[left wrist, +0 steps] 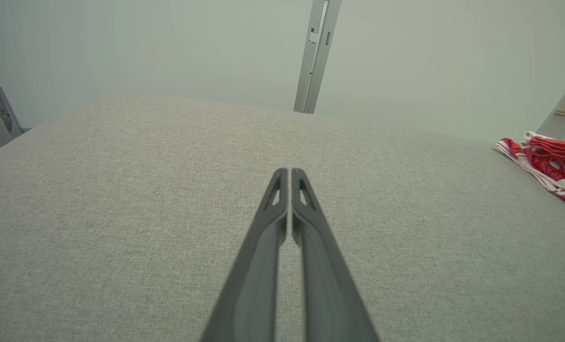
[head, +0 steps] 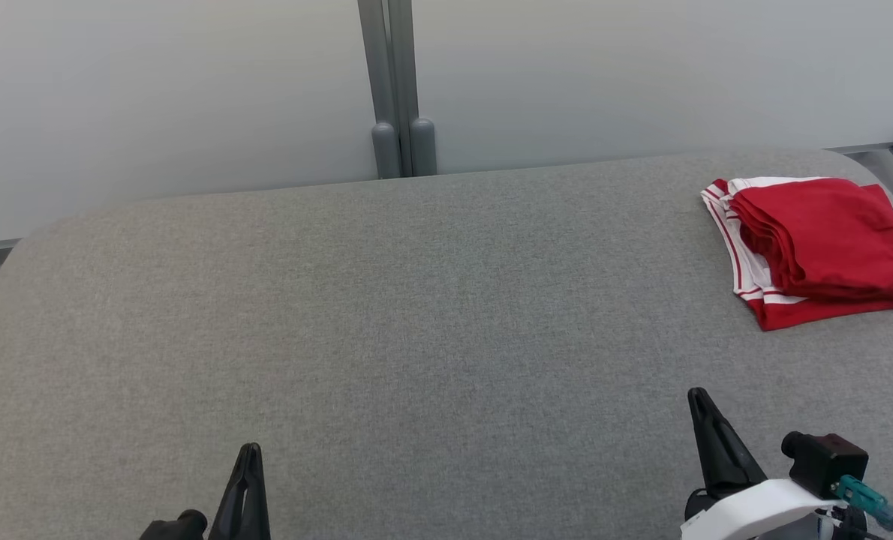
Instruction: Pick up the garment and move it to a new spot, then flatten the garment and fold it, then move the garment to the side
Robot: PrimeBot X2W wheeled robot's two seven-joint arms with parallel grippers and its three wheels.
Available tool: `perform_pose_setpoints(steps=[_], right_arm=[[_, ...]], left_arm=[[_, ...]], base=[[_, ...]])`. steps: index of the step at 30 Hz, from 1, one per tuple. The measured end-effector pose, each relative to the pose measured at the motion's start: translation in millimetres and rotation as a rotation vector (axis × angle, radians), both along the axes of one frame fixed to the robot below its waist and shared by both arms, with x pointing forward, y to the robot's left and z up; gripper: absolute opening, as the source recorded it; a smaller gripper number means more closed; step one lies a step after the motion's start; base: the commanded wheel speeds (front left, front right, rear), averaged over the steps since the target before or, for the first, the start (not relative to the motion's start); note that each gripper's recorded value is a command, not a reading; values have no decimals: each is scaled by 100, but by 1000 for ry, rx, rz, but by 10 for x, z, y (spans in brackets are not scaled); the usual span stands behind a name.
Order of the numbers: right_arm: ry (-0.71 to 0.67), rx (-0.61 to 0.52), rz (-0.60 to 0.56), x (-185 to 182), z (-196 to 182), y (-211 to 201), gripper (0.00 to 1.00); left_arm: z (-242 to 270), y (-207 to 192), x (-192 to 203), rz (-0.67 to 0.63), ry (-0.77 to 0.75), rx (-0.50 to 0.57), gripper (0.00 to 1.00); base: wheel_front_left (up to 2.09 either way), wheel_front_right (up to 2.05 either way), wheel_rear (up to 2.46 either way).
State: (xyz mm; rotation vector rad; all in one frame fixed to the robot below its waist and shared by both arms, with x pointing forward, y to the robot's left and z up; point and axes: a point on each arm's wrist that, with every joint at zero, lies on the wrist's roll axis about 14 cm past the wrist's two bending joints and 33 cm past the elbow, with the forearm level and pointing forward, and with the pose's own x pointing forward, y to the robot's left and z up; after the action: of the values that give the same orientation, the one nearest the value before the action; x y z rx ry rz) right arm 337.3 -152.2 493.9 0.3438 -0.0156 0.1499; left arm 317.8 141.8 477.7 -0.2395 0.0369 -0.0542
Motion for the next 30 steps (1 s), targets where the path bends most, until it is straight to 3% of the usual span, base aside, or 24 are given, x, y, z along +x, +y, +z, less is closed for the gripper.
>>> perform_pose_setpoints(steps=[13,14,17,30], right_arm=[[50,202,-51,86,-10,-135,0],[68,305,-72,132,-4,-187,0],[80,372,-84,159,-5,-223,0],[99,535,-106,234,16,-295,0]], left_arm=[[-37,121,120,40,51,-225,0],[-37,172,180,54,67,-331,0],[-33,208,222,67,75,-414,0],[-11,280,315,87,89,-591,0]], base=[[0,0,0],[0,0,0],[0,0,0],[0,0,0]])
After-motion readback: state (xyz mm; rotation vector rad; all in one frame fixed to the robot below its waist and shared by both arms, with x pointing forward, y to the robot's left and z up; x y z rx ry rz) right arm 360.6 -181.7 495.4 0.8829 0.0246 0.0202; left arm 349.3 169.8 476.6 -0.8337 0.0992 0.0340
